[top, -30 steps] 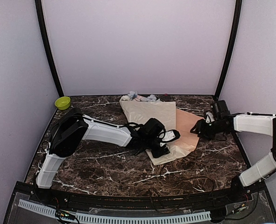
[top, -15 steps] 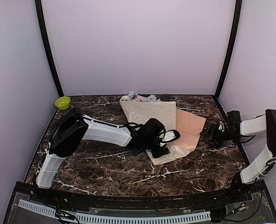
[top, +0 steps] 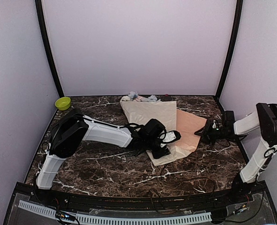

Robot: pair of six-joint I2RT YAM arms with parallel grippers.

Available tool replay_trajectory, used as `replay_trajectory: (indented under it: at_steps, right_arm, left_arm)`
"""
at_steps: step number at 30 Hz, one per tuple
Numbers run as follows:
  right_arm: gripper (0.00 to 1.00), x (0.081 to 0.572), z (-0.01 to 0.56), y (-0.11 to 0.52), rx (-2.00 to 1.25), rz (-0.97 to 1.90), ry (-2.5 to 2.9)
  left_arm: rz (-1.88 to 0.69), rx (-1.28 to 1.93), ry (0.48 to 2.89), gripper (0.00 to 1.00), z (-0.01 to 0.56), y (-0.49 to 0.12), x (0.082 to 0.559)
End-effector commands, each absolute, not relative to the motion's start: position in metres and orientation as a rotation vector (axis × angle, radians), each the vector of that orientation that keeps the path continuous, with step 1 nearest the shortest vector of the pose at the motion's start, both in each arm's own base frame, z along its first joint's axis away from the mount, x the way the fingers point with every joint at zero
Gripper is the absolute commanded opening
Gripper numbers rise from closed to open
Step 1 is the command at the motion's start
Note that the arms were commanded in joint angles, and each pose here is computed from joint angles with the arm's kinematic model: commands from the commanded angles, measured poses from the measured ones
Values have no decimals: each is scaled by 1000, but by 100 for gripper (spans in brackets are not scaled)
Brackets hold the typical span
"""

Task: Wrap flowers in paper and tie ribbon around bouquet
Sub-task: Pick up the two-thirds-folded wrapping paper from the center of the board, then fold the two-thirds-folded wrapping paper at the center of the board.

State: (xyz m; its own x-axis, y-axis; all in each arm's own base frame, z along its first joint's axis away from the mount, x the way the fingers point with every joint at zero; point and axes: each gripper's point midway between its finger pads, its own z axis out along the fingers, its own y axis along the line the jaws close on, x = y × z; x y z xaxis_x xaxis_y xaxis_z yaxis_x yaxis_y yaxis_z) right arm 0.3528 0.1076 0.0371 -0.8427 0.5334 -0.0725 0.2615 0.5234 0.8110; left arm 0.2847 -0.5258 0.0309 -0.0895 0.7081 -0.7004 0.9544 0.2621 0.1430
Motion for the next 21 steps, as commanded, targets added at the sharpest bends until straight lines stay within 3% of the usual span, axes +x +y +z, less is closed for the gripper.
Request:
replay_trajectory:
  at_steps: [1,5,13,21]
  right_arm:
    - [19,363,52,110,599,1198,2431]
    - [0,368,72,121,438,1086,2444]
    - [0,374,146,159,145,899,2350]
    - [0,351,193,227,-202,947,2243]
  left_arm:
    - [-417,1612,1930,46,2,-510,268]
    - [-417,1622,1932,46,-2,-509,266]
    - [-415,1643,1955,46,-15,-503,262]
    - [-424,1655,1963,46,-23,-503,259]
